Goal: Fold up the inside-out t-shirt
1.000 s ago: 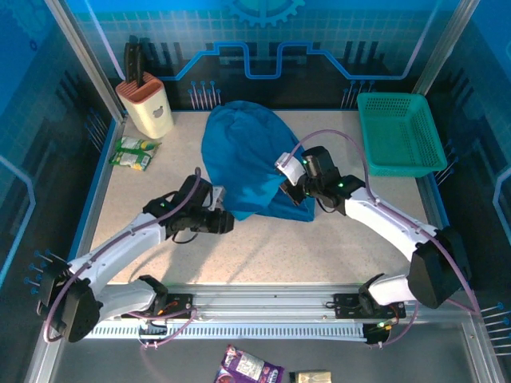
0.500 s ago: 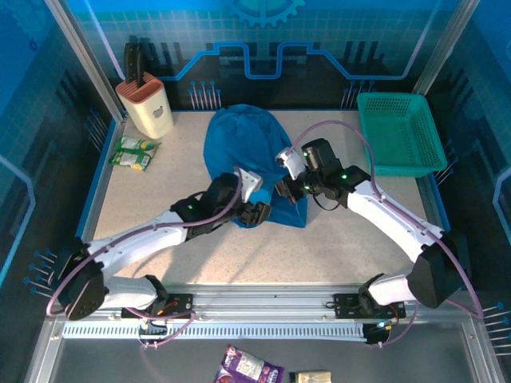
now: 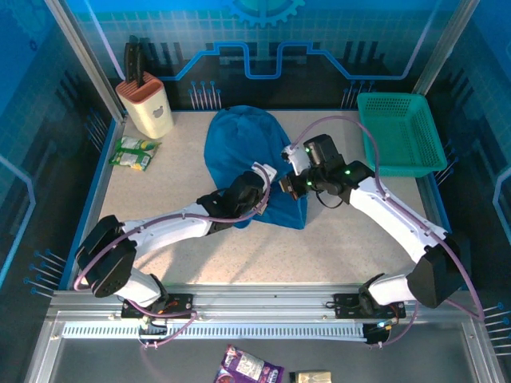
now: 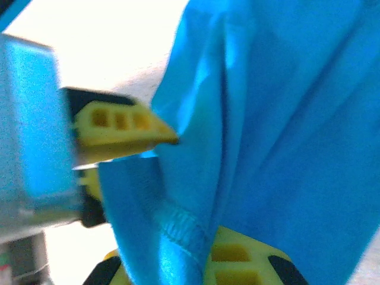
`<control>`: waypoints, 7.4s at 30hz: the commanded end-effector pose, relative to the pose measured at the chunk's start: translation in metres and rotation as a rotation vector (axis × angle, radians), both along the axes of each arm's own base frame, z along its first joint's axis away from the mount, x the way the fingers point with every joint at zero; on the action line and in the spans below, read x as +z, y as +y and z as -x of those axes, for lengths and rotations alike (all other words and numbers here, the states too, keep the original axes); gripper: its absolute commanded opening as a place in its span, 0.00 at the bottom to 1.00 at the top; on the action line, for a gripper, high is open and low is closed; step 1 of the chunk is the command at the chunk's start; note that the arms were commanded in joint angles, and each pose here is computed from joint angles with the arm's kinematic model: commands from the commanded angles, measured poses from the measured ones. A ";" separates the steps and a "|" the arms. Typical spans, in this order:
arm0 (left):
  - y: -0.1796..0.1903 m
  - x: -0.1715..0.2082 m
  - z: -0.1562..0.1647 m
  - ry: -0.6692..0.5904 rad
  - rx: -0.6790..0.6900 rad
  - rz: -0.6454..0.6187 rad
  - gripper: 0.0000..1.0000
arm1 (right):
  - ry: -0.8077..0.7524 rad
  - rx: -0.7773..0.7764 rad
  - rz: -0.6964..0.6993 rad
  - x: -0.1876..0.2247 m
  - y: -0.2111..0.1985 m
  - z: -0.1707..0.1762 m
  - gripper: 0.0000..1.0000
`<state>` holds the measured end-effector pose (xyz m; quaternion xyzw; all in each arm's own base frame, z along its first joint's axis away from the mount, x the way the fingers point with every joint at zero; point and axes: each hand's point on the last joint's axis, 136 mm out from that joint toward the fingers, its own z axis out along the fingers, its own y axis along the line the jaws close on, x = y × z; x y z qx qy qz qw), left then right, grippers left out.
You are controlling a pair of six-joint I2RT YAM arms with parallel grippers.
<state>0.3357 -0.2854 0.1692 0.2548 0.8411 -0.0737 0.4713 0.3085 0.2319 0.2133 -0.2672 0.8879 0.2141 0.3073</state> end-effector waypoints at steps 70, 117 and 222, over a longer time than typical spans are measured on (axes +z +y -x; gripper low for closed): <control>-0.043 0.201 0.115 0.482 -0.472 0.236 0.00 | -0.009 -0.352 -0.175 -0.126 0.009 -0.081 0.39; 0.030 0.273 0.095 0.106 -0.157 0.363 0.00 | 0.274 -0.352 0.052 -0.206 0.044 -0.080 0.13; -0.001 -0.101 -0.023 0.903 0.232 0.476 0.00 | 0.399 -0.537 0.037 -0.146 -0.026 -0.030 0.52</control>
